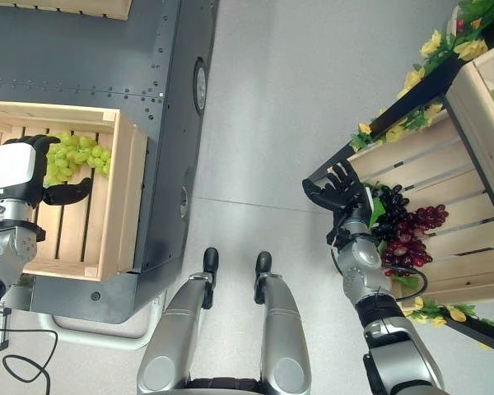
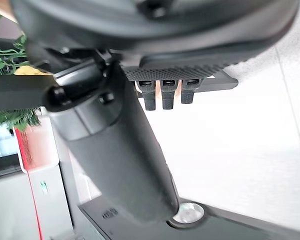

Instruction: Pick up the fruits from the basket on one side to the basket on the other side

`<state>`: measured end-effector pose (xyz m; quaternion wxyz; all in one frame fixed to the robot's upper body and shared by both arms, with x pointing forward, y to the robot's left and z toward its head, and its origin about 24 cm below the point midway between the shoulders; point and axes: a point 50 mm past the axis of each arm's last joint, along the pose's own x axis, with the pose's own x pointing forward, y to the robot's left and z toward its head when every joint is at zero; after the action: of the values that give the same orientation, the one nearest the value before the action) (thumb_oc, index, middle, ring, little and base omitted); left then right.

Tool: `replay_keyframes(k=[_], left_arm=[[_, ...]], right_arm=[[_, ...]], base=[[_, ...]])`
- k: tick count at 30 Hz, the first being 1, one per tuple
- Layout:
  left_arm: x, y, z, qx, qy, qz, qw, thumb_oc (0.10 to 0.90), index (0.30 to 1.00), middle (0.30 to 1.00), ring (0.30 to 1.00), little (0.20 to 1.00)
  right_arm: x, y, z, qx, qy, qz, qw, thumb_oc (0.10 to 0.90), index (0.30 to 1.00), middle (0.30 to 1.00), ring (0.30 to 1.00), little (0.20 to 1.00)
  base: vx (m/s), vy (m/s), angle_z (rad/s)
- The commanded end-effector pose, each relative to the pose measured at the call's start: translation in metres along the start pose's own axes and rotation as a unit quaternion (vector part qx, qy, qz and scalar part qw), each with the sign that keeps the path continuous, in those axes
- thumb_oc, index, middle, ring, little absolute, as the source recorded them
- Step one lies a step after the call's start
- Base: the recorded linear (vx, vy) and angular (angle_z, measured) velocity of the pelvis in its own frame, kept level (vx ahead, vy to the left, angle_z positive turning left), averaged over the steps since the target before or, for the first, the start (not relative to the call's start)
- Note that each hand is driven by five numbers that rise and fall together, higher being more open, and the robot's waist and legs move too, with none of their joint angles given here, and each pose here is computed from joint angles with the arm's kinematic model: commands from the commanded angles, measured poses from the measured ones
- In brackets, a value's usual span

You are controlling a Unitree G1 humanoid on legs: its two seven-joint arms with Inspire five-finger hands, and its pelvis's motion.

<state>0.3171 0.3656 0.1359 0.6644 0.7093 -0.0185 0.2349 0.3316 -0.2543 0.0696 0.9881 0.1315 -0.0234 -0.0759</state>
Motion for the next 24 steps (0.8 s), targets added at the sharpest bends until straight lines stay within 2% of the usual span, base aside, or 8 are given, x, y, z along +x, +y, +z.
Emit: replay_keyframes(k=[1, 5, 10, 14, 24], left_arm=[[0.019, 0.047, -0.024, 0.073, 0.036, 0.104, 0.991, 0.8, 0.9, 0.9, 0.9, 0.9], [0.028, 0.061, -0.02, 0.137, 0.004, 0.125, 0.983, 0.8, 0.9, 0.9, 0.9, 0.9], [0.037, 0.067, -0.019, 0.212, -0.016, 0.094, 0.972, 0.8, 0.9, 0.9, 0.9, 0.9], [0.042, 0.073, -0.02, 0.231, -0.007, 0.081, 0.97, 0.8, 0.9, 0.9, 0.9, 0.9], [0.05, 0.091, -0.019, 0.286, -0.003, 0.12, 0.951, 0.8, 0.9, 0.9, 0.9, 0.9]], right_arm=[[0.007, -0.006, 0.052, -0.009, -0.1, 0.05, 0.994, 0.8, 0.9, 0.9, 0.9, 0.9], [0.007, -0.009, 0.056, -0.007, -0.105, 0.07, 0.992, 0.8, 0.9, 0.9, 0.9, 0.9], [0.009, -0.014, 0.061, -0.004, -0.103, 0.091, 0.99, 0.8, 0.9, 0.9, 0.9, 0.9], [0.008, -0.017, 0.06, -0.002, -0.097, 0.098, 0.991, 0.8, 0.9, 0.9, 0.9, 0.9], [0.01, -0.011, 0.065, 0.009, -0.097, 0.137, 0.986, 0.8, 0.9, 0.9, 0.9, 0.9]], base=[[-0.02, 0.042, 0.02], [-0.03, 0.048, 0.04], [-0.01, 0.05, 0.05], [0.01, 0.046, 0.1], [0.0, 0.011, 0.01]])
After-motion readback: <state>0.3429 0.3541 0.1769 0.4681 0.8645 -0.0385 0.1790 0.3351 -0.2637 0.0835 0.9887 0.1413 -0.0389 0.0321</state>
